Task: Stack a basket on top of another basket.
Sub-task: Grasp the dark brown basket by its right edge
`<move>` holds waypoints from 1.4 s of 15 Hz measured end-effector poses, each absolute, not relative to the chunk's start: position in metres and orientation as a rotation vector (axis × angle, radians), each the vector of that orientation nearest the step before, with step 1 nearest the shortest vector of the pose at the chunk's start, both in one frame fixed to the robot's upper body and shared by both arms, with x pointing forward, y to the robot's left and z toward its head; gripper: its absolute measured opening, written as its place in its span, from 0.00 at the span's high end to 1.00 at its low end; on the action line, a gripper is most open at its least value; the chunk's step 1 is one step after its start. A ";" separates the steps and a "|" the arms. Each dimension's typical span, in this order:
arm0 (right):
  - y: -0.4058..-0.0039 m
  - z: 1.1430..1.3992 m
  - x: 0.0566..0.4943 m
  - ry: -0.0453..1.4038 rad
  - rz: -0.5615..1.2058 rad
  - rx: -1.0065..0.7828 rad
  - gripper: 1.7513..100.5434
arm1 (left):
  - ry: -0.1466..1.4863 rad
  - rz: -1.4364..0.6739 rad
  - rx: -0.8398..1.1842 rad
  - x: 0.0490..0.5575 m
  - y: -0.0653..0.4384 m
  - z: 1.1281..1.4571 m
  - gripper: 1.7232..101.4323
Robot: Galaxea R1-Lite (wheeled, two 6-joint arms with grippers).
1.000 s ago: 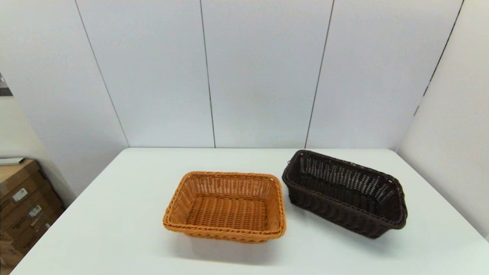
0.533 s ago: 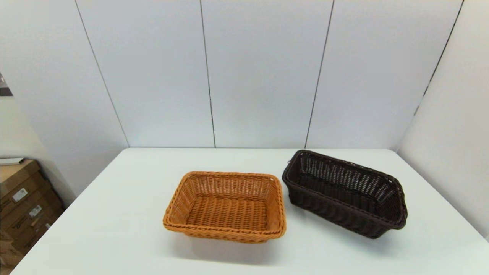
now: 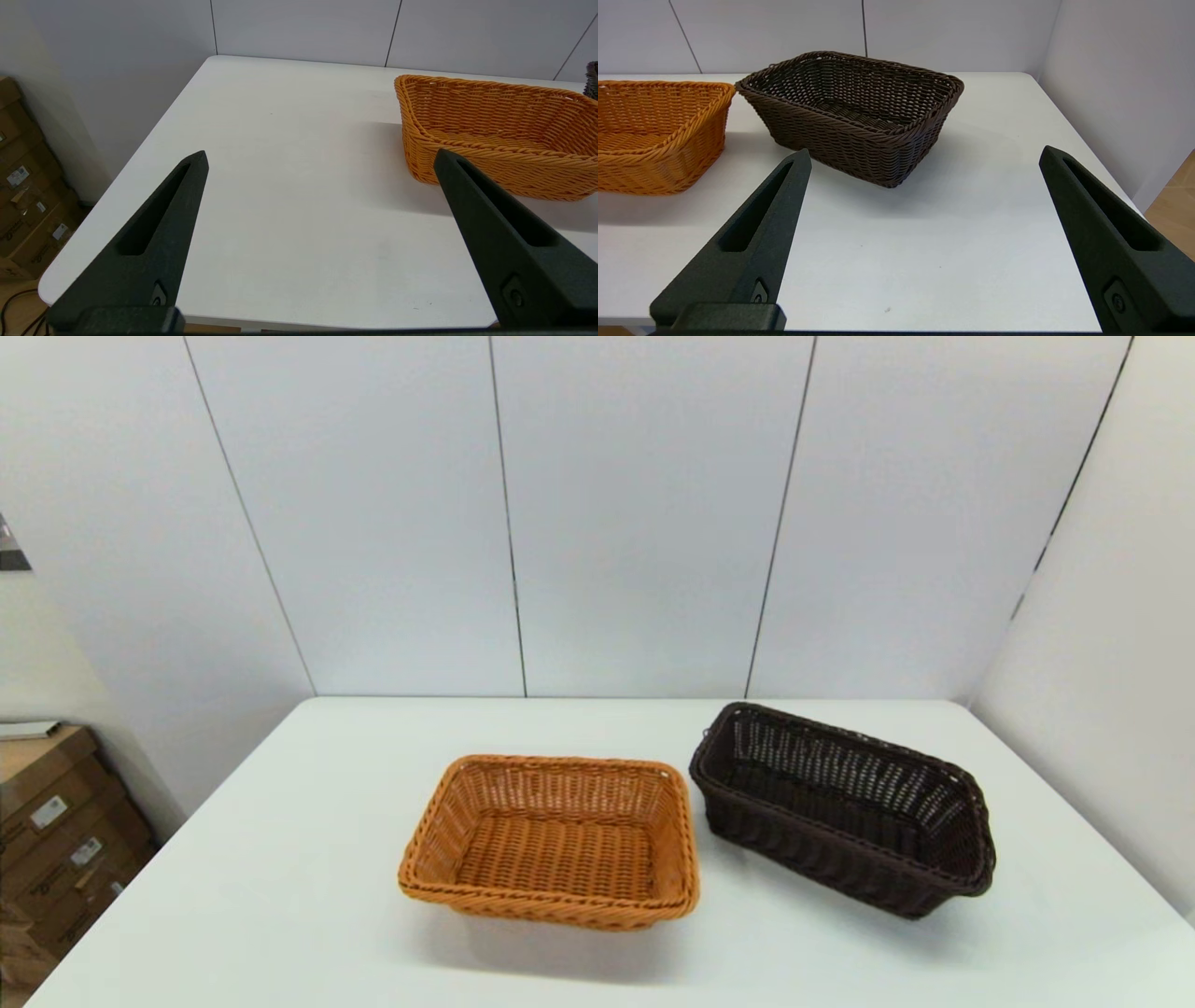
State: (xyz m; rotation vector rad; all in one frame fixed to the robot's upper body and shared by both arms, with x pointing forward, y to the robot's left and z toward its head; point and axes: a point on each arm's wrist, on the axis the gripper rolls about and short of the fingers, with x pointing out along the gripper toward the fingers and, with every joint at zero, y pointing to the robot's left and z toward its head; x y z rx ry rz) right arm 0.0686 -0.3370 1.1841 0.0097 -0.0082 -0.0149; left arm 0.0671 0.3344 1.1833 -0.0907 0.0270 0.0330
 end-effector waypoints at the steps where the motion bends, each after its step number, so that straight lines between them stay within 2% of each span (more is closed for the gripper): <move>1: -0.337 1.191 0.067 -0.027 -0.019 0.011 0.03 | 0.027 0.033 -0.091 0.067 0.334 1.183 0.04; 3: -0.337 1.213 0.058 -0.074 -0.026 0.012 0.03 | 0.027 0.033 -0.091 0.067 0.334 1.183 0.04; 7: -0.338 1.274 0.039 -0.134 -0.038 -0.010 0.04 | 0.027 0.033 -0.091 0.067 0.334 1.183 0.04; 13: -0.340 1.386 0.060 -0.094 -0.175 -0.013 0.03 | 0.027 0.033 -0.091 0.067 0.334 1.183 0.04; 15: -0.341 1.423 0.081 -0.048 -0.213 -0.009 0.03 | 0.027 0.033 -0.091 0.067 0.334 1.183 0.04; 18: -0.344 1.463 0.127 0.078 -0.299 0.028 0.04 | 0.027 0.033 -0.090 0.067 0.334 1.183 0.04; 21: -0.349 1.475 0.184 0.293 -0.377 0.104 0.03 | 0.028 0.033 -0.091 0.067 0.334 1.183 0.04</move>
